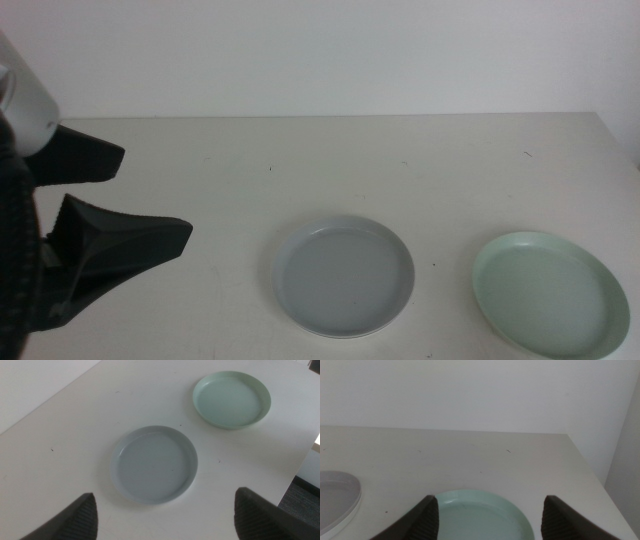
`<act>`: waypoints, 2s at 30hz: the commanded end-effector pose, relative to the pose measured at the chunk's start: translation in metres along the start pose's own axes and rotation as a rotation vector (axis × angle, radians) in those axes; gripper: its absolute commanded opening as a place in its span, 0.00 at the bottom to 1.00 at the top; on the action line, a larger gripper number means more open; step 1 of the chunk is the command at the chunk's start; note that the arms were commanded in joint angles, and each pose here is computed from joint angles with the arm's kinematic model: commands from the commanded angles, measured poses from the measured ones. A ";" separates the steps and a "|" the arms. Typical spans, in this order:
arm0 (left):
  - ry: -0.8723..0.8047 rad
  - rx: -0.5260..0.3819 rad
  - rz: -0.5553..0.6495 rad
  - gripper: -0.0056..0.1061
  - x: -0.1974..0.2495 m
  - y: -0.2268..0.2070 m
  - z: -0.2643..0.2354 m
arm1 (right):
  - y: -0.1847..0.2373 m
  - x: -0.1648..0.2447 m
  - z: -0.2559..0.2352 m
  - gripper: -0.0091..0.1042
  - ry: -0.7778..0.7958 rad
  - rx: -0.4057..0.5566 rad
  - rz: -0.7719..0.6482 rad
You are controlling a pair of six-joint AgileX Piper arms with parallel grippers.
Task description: Stack the three bowls on top of each other.
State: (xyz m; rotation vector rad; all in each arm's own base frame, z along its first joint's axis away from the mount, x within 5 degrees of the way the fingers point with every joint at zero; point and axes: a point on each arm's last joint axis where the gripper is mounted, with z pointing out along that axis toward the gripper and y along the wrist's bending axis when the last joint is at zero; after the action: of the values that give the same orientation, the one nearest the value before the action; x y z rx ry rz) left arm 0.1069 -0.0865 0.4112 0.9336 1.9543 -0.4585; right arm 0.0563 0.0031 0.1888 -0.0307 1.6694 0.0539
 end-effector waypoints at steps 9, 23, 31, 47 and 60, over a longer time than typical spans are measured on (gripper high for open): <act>-0.105 -0.009 -0.005 0.99 -0.013 -0.001 -0.009 | 0.001 -0.059 -0.009 0.54 -0.122 -0.001 0.016; -0.104 -0.010 -0.004 0.99 -0.013 -0.001 -0.009 | 0.005 -0.169 0.015 0.54 0.344 -0.014 0.025; -0.104 -0.010 -0.004 0.99 -0.013 -0.001 -0.009 | 0.007 -0.213 0.053 0.54 0.727 0.021 0.158; -0.103 -0.011 -0.003 0.99 -0.013 -0.001 -0.009 | 0.005 -0.188 0.129 0.54 0.927 0.068 0.185; -0.103 -0.011 -0.003 0.99 -0.013 -0.001 -0.009 | -0.029 -0.134 0.182 0.54 1.069 0.213 0.171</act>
State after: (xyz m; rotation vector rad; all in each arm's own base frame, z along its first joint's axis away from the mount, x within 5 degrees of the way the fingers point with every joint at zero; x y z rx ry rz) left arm 0.1069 -0.0865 0.4112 0.9336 1.9543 -0.4585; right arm 0.2477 -0.0125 0.2965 0.3088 2.7868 0.0154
